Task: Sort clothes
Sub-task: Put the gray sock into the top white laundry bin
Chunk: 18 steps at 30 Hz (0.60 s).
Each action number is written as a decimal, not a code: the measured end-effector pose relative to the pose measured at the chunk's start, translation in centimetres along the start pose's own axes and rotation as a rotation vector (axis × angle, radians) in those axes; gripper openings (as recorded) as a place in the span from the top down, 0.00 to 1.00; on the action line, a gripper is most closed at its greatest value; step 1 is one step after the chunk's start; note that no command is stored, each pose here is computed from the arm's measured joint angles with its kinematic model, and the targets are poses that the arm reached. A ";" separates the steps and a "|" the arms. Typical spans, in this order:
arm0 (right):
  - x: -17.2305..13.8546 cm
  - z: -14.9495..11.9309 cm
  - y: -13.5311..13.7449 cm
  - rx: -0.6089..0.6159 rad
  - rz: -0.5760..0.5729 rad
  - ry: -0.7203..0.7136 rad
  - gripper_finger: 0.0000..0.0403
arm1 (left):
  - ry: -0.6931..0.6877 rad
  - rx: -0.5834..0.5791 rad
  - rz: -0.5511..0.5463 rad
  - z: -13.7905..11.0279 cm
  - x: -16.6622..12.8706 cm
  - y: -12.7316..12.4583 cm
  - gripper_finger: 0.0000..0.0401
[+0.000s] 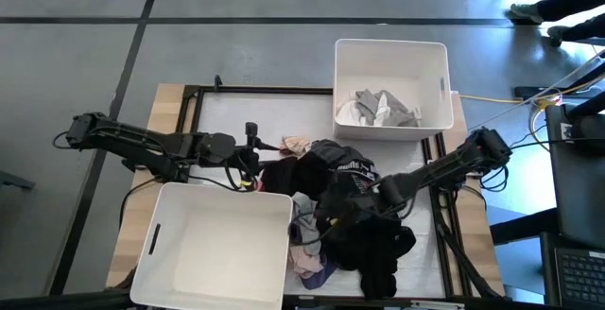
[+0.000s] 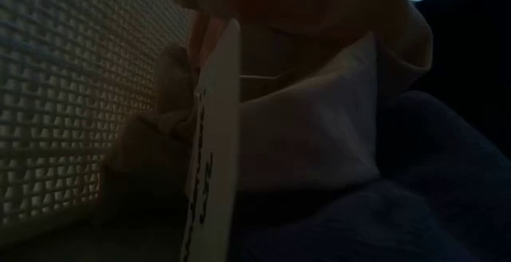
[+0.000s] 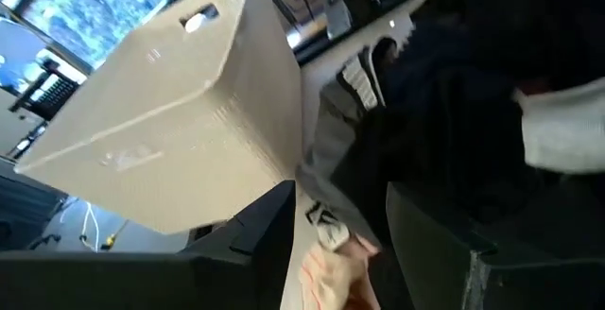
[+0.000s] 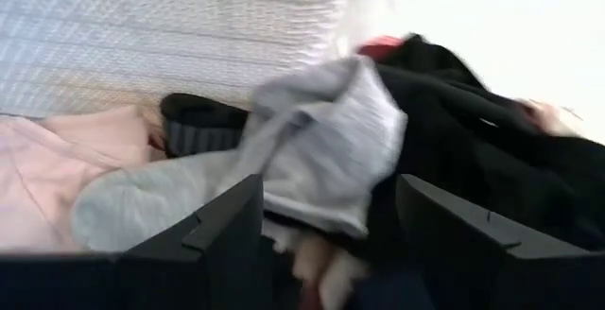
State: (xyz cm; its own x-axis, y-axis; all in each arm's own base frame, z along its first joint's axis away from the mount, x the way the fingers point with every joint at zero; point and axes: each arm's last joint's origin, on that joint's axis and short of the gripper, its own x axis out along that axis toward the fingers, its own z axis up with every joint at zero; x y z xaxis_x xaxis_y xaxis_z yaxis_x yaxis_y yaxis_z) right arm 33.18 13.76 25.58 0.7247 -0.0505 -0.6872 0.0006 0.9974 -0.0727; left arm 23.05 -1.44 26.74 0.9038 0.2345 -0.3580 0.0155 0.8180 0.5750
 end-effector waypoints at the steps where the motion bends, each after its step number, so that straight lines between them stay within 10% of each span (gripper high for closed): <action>1: 0.6 0.0 0.2 -0.013 0.009 -0.004 0.40 | 0.013 0.006 -0.006 -0.1 0.0 -0.1 0.60; 18: 7.1 -0.6 -1.1 -0.018 -0.026 -0.028 0.41 | -0.204 -0.295 0.091 1.9 -0.3 1.2 0.60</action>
State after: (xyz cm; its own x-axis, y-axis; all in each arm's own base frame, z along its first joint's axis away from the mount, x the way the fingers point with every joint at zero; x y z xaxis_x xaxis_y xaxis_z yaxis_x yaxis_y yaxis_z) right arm 37.91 12.31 20.40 0.7435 -0.0748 -0.6646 0.0073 0.9946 -0.1037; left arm 23.64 -1.52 28.90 0.9631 0.2277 -0.1437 -0.1656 0.9218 0.3505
